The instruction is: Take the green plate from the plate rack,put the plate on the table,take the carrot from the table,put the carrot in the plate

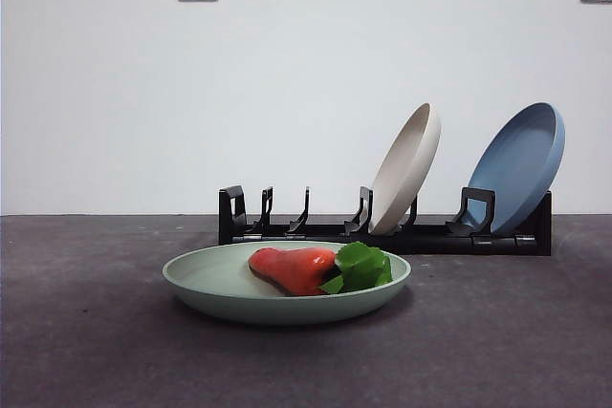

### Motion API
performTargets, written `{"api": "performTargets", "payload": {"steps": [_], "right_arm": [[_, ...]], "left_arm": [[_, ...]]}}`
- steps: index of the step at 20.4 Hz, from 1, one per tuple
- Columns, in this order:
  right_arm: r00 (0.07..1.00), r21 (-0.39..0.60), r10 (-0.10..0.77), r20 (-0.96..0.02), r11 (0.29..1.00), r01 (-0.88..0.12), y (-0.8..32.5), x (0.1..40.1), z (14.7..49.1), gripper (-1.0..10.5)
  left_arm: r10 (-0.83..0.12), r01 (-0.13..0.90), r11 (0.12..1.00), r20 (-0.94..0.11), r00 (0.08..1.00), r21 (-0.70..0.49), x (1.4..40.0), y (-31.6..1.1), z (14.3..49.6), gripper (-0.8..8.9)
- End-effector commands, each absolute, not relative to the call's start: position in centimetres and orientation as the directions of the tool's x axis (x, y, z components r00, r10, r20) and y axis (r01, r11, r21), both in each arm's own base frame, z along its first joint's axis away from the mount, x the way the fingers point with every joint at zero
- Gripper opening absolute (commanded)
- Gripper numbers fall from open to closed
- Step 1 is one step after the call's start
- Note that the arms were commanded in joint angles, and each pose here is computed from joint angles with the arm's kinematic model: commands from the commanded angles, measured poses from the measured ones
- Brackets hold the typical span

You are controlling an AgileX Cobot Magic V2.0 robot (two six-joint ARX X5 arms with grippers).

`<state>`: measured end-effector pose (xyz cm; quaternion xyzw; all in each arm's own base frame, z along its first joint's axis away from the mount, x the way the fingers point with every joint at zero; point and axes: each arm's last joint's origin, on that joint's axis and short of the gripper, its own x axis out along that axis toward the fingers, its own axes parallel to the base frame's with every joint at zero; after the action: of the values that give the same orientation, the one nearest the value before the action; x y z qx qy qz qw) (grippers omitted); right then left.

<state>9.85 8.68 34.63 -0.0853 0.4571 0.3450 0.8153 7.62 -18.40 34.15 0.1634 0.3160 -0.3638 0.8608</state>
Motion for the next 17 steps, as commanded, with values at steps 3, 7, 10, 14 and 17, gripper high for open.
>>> {"api": "performTargets", "payload": {"steps": [3, 7, 10, 14, 17], "right_arm": [[0.348, 0.176, 0.486, -0.802, 0.748, -0.640, 8.7, 9.9, 34.6, 0.0], [0.348, 0.176, 0.486, -0.802, 0.748, -0.640, 8.7, 9.9, 34.6, 0.0], [0.348, 0.176, 0.486, -0.802, 0.748, -0.640, 8.7, 9.9, 34.6, 0.0], [0.348, 0.176, 0.487, -0.801, 0.748, -0.640, 8.7, 9.9, 34.6, 0.0], [0.348, 0.176, 0.487, -0.801, 0.748, -0.640, 8.7, 9.8, 34.7, 0.0]], "left_arm": [[-0.518, 0.730, 0.681, -0.663, 0.540, 0.062, 7.7, -18.4, 34.1, -0.03], [-0.518, 0.730, 0.681, -0.664, 0.540, 0.062, 7.7, -18.4, 34.1, -0.03], [-0.521, 0.732, 0.679, -0.662, 0.539, 0.061, 7.7, -18.4, 34.1, -0.03], [-0.458, 0.622, 0.772, -0.561, 0.689, 0.134, 8.8, -17.4, 35.2, -0.03], [-0.475, 0.579, 0.799, -0.424, 0.771, 0.159, 10.7, -16.5, 36.9, -0.03]]}}
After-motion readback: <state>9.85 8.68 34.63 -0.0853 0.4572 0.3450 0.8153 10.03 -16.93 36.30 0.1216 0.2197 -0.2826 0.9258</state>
